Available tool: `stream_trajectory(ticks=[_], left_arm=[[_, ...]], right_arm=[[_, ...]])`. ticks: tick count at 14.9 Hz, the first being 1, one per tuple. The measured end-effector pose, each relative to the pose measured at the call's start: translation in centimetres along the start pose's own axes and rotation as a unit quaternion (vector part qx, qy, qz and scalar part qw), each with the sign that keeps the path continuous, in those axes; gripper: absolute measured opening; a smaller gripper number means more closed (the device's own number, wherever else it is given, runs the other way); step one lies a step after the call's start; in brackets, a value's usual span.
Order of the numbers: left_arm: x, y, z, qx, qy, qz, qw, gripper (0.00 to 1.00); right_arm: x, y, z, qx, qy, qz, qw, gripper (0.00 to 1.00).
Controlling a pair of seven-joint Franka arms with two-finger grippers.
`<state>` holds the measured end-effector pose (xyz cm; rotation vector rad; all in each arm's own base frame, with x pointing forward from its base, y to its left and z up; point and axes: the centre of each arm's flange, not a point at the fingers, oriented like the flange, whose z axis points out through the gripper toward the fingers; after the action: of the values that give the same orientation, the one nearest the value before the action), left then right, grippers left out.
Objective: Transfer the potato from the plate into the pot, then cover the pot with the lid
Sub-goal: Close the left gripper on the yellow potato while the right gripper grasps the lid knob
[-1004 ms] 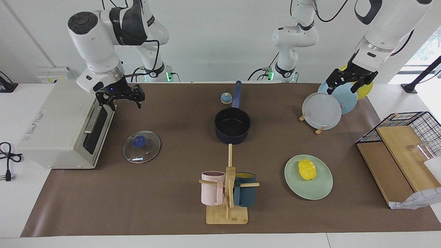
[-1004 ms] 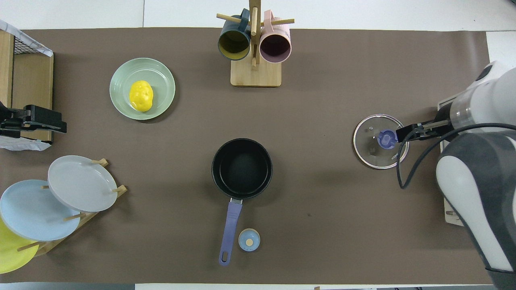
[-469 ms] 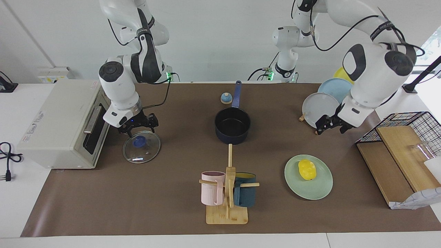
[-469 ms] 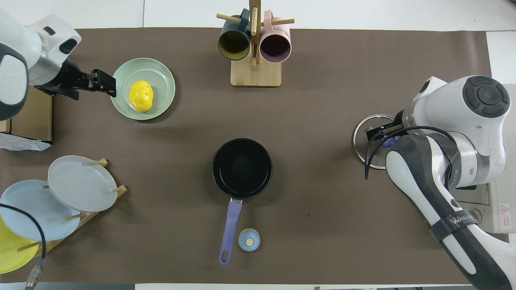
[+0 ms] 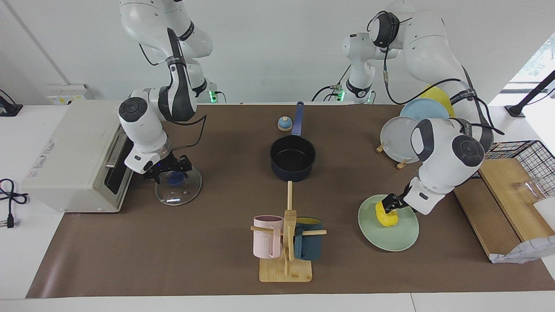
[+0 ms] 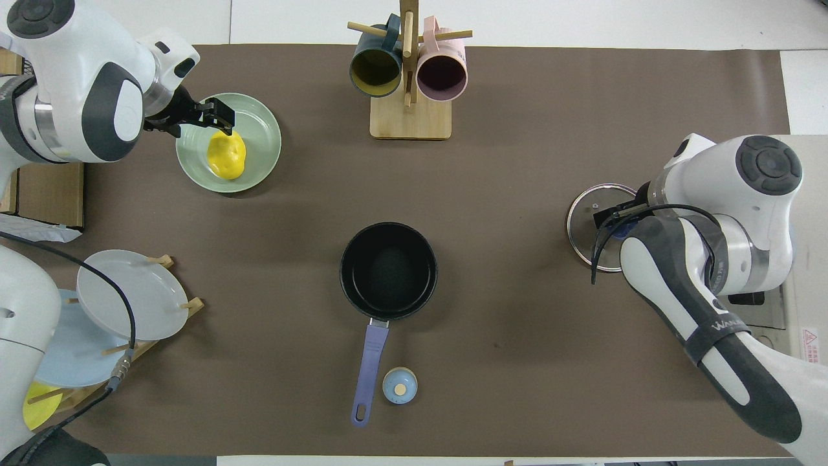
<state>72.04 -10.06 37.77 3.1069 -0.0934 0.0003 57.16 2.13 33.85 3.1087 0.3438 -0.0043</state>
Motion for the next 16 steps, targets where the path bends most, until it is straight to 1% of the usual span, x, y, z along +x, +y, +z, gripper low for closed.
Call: stream_trajectory(ticks=[3,9,13,14,15,16], left_arm=[[0.3,-0.1,1.3,0.012,0.002,0.012,1.000,1.00],[-0.2,0.7,3.7,0.012,0.003,0.020,1.000,1.00],[-0.7,0.9,5.0,0.012,0.011,0.023,1.000,1.00],[-0.9,0.8,5.4,0.012,0.010,0.023,1.000,1.00],[-1.1,0.8,5.6,0.012,0.010,0.024,1.000,1.00],[-1.1,0.8,5.6,0.012,0.011,0.024,1.000,1.00]], right_arm=[[0.0,-0.2,0.6,0.001,-0.004,0.002,1.000,1.00],[0.1,-0.6,0.6,0.000,0.001,-0.001,1.000,1.00],[-0.4,-0.5,1.5,0.000,0.004,0.000,1.000,1.00],[-0.5,-0.4,1.7,0.000,0.002,0.001,1.000,0.96],[-0.6,-0.3,1.7,0.000,0.001,0.001,1.000,0.96],[-0.6,-0.2,1.7,0.000,0.001,0.001,1.000,0.92]])
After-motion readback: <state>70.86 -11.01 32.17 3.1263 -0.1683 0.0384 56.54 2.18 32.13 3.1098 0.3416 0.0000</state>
